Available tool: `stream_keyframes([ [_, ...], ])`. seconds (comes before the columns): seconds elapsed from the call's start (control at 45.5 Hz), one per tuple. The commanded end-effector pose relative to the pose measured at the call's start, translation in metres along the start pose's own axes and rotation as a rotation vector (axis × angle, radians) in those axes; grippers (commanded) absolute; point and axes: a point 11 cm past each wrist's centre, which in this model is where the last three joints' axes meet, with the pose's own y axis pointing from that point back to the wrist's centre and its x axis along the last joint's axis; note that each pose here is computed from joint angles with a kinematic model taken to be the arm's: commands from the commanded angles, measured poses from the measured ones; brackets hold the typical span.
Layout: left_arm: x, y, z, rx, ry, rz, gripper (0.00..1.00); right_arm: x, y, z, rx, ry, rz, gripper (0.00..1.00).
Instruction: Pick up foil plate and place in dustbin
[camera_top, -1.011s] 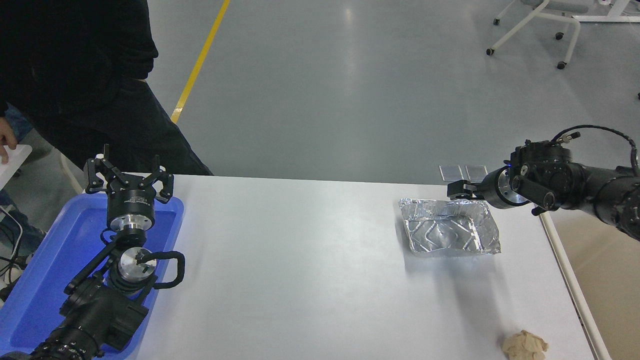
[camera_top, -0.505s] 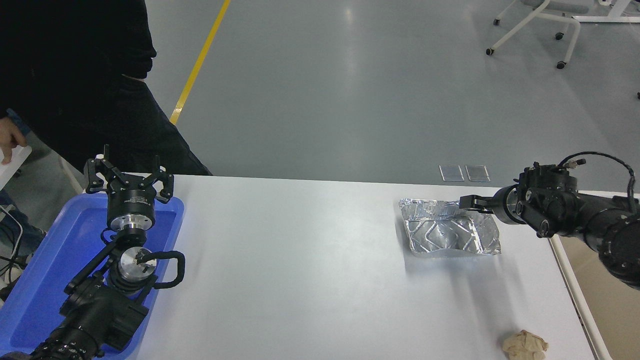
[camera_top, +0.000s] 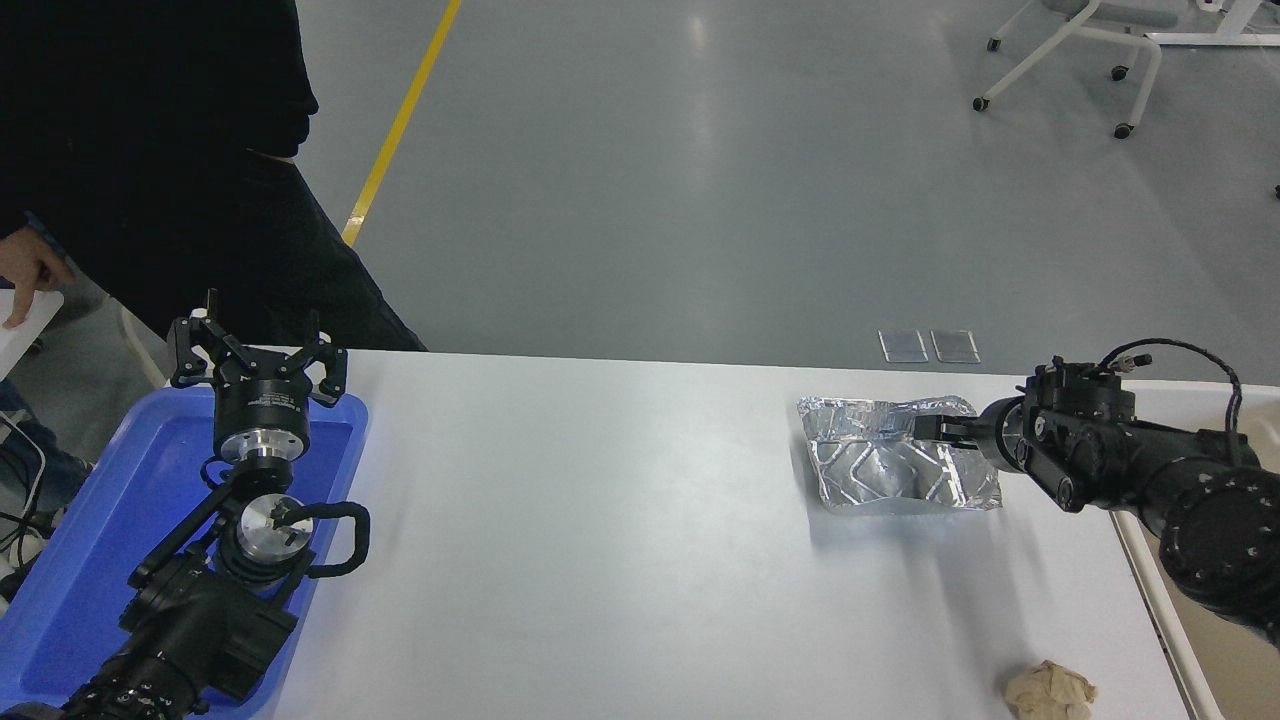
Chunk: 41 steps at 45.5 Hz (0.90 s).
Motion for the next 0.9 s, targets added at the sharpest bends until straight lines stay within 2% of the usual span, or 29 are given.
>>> stream_keyframes([
  [0.0,0.0,0.0,0.0,0.0,-0.001,0.001,0.99,-0.012,-0.005,0.008,-0.029,0.055,0.038,1.0],
  [0.242,0.0,0.0,0.0,0.002,-0.001,0.001,0.99,-0.012,-0.006,0.008,-0.032,0.071,0.064,1.0],
  [0.505,0.0,0.0,0.0,0.0,-0.001,0.001,0.99,-0.018,-0.009,0.002,-0.024,0.102,0.077,0.94],
  [0.593,0.0,0.0,0.0,0.0,-0.001,0.001,0.99,-0.019,-0.01,-0.002,-0.014,0.102,0.092,0.87],
  [0.813,0.0,0.0,0.0,0.0,-0.001,0.001,0.99,-0.021,-0.011,-0.006,-0.002,0.105,0.098,0.82],
  [0.879,0.0,0.0,0.0,0.0,0.0,0.0,0.99,-0.024,-0.012,-0.006,-0.001,0.106,0.096,0.77],
])
